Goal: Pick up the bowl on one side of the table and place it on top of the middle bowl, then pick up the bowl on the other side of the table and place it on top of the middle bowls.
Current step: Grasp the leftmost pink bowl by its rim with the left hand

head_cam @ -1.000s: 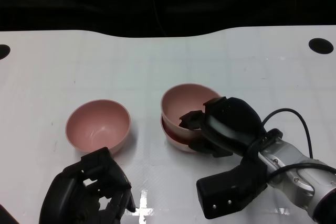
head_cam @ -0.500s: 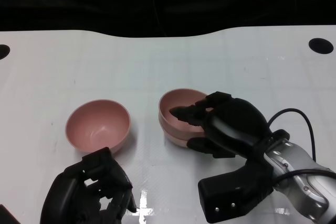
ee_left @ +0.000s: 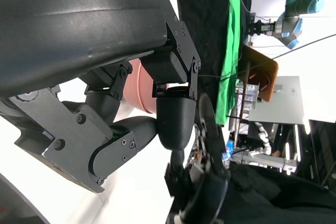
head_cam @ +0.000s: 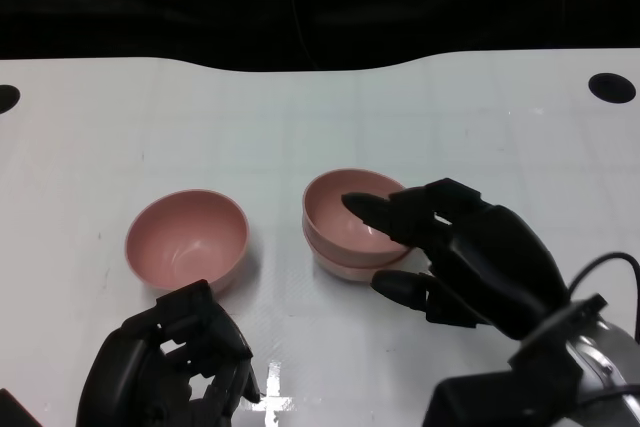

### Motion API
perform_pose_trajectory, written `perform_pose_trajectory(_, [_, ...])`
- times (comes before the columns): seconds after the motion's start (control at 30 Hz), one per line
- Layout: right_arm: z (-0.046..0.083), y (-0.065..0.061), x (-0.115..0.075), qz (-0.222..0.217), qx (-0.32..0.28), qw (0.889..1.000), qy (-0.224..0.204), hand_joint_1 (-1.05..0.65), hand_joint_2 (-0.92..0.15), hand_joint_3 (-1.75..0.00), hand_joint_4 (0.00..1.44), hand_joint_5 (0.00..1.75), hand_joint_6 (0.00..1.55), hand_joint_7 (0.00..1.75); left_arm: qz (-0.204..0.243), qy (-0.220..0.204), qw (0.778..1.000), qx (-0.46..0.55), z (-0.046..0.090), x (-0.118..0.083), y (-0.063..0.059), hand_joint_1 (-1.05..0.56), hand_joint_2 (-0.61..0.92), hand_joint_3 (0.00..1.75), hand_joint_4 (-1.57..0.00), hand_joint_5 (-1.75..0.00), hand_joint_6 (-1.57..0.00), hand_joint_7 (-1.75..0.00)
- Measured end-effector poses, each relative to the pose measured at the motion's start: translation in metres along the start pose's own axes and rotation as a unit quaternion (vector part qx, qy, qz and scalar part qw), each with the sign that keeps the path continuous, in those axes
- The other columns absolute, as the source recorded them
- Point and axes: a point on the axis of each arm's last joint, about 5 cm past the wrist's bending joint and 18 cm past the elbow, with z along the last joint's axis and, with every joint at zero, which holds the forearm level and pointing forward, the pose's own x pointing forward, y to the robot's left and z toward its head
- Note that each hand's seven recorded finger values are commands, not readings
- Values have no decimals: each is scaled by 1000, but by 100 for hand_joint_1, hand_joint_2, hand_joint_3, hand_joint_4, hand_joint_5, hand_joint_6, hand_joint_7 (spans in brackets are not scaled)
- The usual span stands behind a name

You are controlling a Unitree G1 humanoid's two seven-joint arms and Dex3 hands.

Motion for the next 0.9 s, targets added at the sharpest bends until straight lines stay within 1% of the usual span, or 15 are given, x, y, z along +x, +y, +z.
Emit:
perform_pose_trajectory(0.1, [-1,1,-11,-35,46,998,-3,-48,-92,-20,25,87,55,10,0,0,1000,0,0,0,0,-47,44,107,-80,-169,-82,-137])
perform_pose_trajectory(0.13, [-1,2,-15,-45,61,997,-3,-47,-92,-19,26,90,57,11,0,0,1000,0,0,0,0,-47,44,106,-80,-168,-82,-137])
perform_pose_trajectory(0.27, [0,5,-29,-77,114,990,-4,-36,-92,-15,40,107,72,23,0,0,1000,-1,0,0,0,-46,45,105,-80,-169,-82,-137])
perform_pose_trajectory(0.3, [1,6,-33,-84,125,989,-2,-32,-92,-18,44,113,73,32,0,0,1000,-1,0,0,0,-46,45,105,-80,-170,-82,-138])
perform_pose_trajectory(0.37, [4,7,-40,-97,147,984,1,-29,-91,-22,46,118,68,51,0,0,1000,-2,0,1,0,-46,45,105,-80,-170,-82,-138])
perform_pose_trajectory(0.4, [5,7,-43,-103,158,982,4,-23,-88,-28,52,121,69,61,0,0,1000,-1,0,1,0,-47,45,105,-80,-171,-81,-139])
perform_pose_trajectory(0.47, [7,6,-48,-118,190,975,10,-18,-70,-62,58,125,71,71,0,0,1000,-1,0,1,0,-47,45,106,-80,-170,-81,-139])
perform_pose_trajectory(0.5, [7,5,-51,-123,206,971,11,-16,-64,-74,61,126,73,74,0,0,1000,0,0,1,0,-46,45,107,-80,-170,-81,-139])
perform_pose_trajectory(0.57, [9,6,-56,-128,236,963,13,-14,-56,-90,64,128,76,80,0,0,1000,1,0,1,1,-45,44,109,-81,-170,-81,-139])
perform_pose_trajectory(0.6, [10,7,-59,-129,250,960,15,-14,-51,-101,67,128,78,84,0,0,1000,1,0,1,1,-45,44,110,-81,-170,-81,-139])
perform_pose_trajectory(0.7, [10,8,-65,-135,282,950,27,-12,-46,-113,71,130,81,90,1,-1,1000,0,0,1,1,-44,44,111,-81,-170,-81,-140])
perform_pose_trajectory(0.87, [12,11,-74,-145,317,936,50,-8,-44,-120,77,136,85,95,2,-1,1000,1,0,0,1,-44,43,112,-81,-171,-81,-141])
perform_pose_trajectory(0.9, [12,12,-76,-146,323,933,52,-8,-45,-119,78,142,86,100,2,-1,1000,2,1,0,1,-44,43,112,-80,-171,-81,-141])
